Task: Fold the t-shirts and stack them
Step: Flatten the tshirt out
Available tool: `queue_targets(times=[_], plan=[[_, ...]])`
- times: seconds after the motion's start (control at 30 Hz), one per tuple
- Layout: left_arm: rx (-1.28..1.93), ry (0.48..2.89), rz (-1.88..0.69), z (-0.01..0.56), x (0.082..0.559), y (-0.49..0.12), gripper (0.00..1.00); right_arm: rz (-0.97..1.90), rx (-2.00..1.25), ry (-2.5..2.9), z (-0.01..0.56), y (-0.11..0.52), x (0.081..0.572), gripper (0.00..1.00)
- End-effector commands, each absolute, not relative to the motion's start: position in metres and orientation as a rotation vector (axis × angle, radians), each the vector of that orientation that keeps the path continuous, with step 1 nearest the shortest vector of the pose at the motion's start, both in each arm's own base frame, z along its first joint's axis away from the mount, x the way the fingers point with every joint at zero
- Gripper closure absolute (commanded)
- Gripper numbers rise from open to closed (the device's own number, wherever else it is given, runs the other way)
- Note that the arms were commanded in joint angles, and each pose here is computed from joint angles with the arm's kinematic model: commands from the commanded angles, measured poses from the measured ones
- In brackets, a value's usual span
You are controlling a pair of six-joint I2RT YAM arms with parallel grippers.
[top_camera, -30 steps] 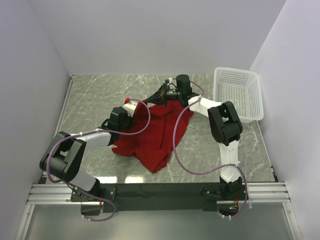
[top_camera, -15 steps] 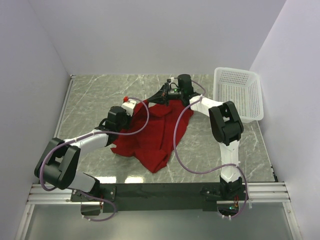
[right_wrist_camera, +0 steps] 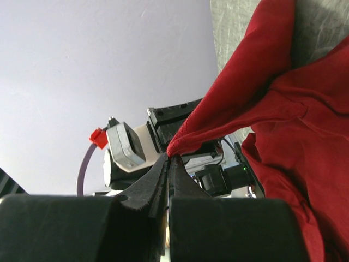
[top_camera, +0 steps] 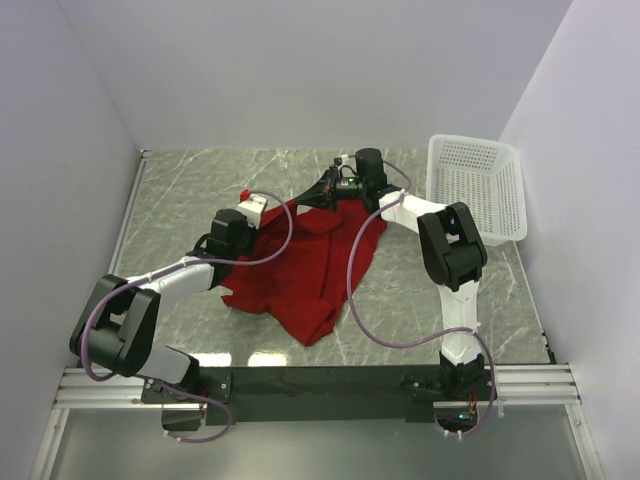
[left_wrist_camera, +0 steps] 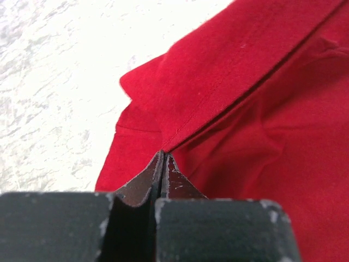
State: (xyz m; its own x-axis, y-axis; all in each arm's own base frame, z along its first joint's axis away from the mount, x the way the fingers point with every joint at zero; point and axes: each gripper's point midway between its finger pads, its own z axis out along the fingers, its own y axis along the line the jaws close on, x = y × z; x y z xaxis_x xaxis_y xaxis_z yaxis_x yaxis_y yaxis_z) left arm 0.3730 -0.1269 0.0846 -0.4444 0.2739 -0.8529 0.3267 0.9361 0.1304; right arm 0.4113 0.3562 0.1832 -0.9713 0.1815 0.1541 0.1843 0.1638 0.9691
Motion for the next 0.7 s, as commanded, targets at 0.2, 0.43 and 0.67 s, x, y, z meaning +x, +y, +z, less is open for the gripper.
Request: queue_targets(times=[0.2,0.43,0.67], plan=[[0.372,1.932,-0.108,0.135,0.381,-0.123,0.99,-2.077,-0.275,-2.421,0.213,0.352,0.407,1.00],[0.354,1.865,-0.146,0.164,0.370,-0.113,0.99,-2.069,-0.266,-2.429,0.209,0.353,0.407,1.00],[0.308,1.857,-0.172,0.174,0.364,-0.102,0.99,-2.076,-0.237,-2.445,0.211,0.353,0.406,0.94]])
